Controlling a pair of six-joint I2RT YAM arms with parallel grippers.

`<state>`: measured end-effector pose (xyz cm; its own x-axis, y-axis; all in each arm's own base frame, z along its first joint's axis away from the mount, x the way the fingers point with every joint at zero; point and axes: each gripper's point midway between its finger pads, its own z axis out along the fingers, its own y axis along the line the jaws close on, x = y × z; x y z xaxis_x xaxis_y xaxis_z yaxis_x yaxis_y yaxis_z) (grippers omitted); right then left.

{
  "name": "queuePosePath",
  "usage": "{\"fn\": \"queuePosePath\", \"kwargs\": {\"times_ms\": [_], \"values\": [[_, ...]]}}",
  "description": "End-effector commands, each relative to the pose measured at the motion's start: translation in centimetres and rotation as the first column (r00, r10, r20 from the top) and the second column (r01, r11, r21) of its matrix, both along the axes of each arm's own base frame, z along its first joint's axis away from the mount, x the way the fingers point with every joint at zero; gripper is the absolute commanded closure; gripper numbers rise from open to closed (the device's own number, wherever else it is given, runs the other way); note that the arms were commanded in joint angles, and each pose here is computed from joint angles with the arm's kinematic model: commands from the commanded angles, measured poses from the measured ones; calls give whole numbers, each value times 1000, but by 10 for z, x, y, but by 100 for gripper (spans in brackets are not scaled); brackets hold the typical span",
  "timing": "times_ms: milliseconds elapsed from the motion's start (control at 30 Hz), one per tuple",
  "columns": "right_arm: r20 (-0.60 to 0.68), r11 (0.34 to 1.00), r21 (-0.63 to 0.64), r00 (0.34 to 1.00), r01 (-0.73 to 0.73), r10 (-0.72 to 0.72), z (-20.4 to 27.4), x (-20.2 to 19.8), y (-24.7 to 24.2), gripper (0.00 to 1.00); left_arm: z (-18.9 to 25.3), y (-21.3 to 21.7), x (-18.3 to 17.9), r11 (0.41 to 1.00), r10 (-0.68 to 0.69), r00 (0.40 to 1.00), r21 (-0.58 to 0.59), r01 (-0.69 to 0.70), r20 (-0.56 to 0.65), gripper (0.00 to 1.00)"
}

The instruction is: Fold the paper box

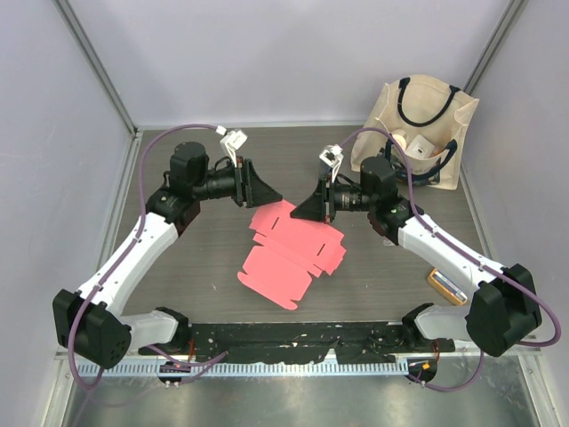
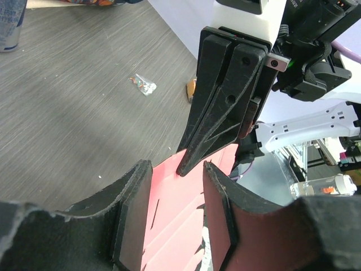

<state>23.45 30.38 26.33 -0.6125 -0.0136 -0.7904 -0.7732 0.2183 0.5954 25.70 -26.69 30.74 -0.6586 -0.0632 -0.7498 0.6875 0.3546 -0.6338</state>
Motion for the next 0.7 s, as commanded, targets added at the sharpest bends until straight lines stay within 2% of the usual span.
{"fn": "queuePosePath", "kwargs": {"times_ms": [0, 100, 200, 667], "values": [[95, 999, 52, 995, -11, 6, 30, 2, 6, 99, 11, 0, -2, 1000, -8, 999, -22, 9, 48, 52], [95, 999, 47, 995, -13, 8, 29, 0, 7, 99, 12, 1, -3, 1000, -7, 998, -20, 8, 59, 44], [98, 999, 46, 995, -14, 10, 30, -1, 7, 99, 13, 1, -3, 1000, -5, 998, -20, 7, 61, 43], [64, 992, 88, 993, 95, -101, 36, 23, 12, 99, 12, -12, -18, 994, -102, 995, -46, 103, 25, 55]]}}
